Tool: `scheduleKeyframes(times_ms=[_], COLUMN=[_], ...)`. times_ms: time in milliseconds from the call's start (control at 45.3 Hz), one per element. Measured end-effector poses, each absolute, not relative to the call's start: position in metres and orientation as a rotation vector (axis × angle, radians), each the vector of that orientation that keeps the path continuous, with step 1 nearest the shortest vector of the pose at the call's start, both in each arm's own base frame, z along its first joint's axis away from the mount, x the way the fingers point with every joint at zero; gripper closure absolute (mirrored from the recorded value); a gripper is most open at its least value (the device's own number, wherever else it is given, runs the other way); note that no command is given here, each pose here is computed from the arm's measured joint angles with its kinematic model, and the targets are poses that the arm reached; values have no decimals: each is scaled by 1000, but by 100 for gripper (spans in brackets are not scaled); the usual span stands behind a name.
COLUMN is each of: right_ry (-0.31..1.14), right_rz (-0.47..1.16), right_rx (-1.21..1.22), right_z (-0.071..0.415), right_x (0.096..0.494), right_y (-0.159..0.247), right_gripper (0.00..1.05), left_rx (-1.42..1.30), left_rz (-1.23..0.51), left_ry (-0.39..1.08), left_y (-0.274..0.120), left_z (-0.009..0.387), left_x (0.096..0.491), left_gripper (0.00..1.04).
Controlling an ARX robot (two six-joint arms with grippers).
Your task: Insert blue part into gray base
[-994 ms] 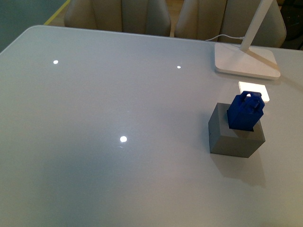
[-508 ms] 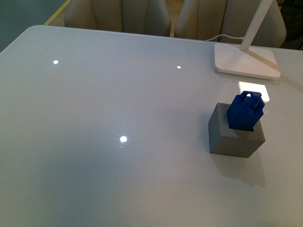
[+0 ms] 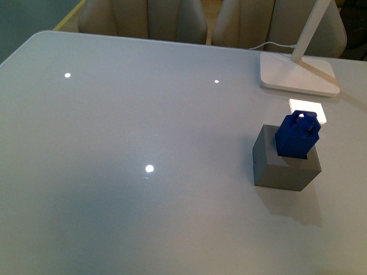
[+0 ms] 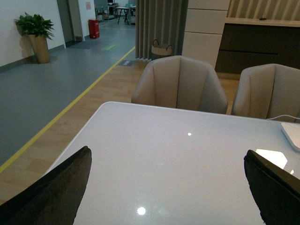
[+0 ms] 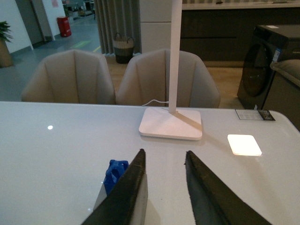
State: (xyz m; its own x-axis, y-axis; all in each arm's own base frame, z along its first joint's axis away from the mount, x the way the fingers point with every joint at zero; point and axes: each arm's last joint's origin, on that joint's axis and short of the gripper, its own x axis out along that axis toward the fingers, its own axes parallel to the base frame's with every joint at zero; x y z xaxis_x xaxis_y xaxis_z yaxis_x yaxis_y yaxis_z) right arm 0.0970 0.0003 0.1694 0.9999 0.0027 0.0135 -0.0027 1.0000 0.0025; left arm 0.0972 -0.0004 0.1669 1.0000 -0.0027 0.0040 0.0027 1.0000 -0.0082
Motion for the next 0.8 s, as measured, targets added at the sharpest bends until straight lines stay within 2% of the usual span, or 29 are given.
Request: scheduleKeyframes(times_ms=[398,795], right_ry=[-14,-14], right_rz=[3,3], right_rx=[3,3], right_z=[169,169], right_x=[97,97], right_y=[0,0], right_gripper=[9,9], left_rx=[-8,-8], left_rz=[-3,-3], left_ry=[-4,-4], left_y=[0,0], left_z=[167,167], left_x=[97,97], left_gripper=[7,7])
